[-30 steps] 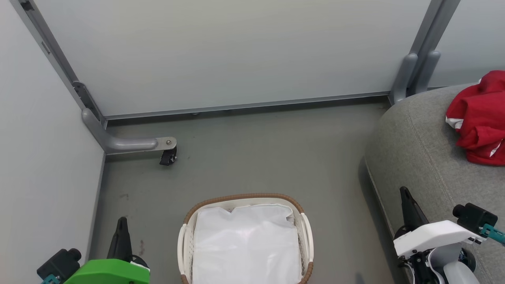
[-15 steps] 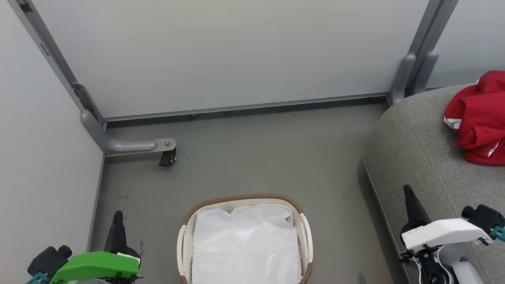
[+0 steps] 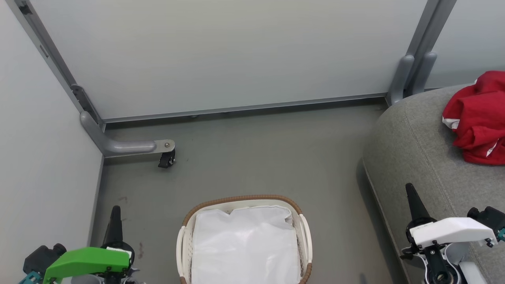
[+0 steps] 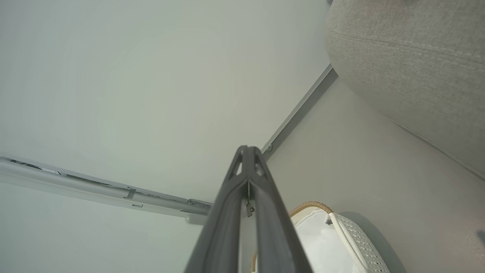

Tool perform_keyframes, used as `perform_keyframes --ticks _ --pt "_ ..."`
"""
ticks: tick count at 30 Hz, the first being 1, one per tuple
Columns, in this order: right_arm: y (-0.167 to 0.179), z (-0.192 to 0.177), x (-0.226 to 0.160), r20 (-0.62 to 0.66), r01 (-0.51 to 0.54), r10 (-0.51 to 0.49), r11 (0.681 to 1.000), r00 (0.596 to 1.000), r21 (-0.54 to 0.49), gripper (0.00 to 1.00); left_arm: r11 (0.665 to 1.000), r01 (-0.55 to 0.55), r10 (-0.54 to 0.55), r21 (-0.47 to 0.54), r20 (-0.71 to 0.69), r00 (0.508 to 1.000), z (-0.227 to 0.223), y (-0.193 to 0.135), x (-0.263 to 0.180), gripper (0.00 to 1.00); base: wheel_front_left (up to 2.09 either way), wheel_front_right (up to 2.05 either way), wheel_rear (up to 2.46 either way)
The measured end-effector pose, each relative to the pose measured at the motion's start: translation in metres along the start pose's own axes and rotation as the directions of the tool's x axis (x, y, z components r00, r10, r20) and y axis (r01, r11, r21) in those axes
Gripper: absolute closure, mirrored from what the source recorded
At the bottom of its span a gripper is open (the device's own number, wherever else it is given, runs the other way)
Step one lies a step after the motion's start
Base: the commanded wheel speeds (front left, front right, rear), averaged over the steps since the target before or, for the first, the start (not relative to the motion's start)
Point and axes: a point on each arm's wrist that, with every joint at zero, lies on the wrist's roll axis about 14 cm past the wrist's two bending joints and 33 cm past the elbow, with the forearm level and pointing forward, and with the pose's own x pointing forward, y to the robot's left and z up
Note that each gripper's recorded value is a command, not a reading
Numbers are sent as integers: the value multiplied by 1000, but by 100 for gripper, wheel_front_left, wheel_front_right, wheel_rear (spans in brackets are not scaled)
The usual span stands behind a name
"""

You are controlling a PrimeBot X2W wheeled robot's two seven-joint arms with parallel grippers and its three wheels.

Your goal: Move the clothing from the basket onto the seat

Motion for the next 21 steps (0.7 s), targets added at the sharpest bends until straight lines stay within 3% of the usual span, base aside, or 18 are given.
perform_keyframes --ticks 21 --pt "5 8 -1 6 -20 19 979 1000 202 100 983 36 -36 -179 1 999 7 -11 6 100 0 0 0"
